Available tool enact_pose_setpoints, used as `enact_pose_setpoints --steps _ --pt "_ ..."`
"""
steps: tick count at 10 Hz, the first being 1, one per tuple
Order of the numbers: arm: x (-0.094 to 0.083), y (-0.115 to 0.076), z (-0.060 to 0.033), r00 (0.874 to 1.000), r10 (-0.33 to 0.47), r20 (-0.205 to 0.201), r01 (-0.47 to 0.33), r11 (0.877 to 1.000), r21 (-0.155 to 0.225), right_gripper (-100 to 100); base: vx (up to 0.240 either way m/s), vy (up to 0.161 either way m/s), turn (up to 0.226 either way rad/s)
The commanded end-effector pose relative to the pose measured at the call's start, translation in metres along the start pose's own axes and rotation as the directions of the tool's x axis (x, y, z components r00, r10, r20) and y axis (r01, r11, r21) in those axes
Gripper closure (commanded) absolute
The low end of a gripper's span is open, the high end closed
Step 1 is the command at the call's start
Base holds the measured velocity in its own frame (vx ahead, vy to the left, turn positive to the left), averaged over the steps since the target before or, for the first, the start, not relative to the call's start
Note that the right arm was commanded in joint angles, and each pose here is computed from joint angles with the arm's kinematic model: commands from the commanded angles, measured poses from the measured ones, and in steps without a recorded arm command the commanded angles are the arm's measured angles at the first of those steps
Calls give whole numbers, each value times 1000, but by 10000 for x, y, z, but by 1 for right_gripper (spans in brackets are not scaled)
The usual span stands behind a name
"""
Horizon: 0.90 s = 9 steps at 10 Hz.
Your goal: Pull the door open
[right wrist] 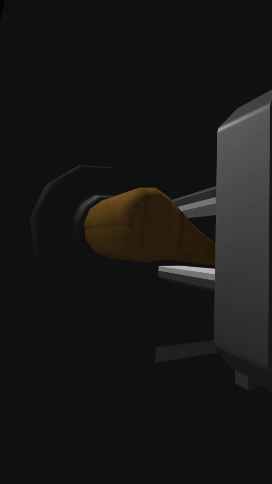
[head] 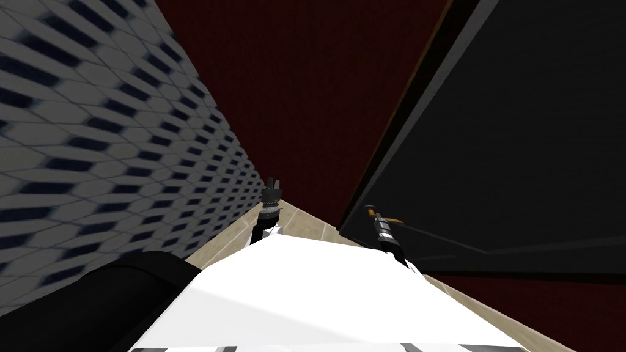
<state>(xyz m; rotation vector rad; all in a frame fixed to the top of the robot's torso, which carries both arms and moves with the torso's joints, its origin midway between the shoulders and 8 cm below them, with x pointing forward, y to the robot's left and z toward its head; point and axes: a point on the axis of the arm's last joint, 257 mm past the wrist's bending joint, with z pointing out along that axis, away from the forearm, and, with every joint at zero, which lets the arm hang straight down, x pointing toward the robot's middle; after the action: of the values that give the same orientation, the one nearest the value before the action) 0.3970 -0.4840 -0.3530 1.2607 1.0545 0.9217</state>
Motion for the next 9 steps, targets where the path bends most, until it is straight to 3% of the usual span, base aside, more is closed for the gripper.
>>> enact_pose_setpoints --steps 1,7,8,9 --pt "30 -23 -66 1000 2 -22 -1 1000 3 100 -214 -56 143" --pt "26 -13 -233 996 2 -94 -2 1000 -5 100 -219 -50 150" --pt "36 -36 -220 996 4 -87 -4 1000 0 100 -104 -23 35" --pt "35 -49 -299 994 5 -107 -5 1000 0 100 -125 -6 150"
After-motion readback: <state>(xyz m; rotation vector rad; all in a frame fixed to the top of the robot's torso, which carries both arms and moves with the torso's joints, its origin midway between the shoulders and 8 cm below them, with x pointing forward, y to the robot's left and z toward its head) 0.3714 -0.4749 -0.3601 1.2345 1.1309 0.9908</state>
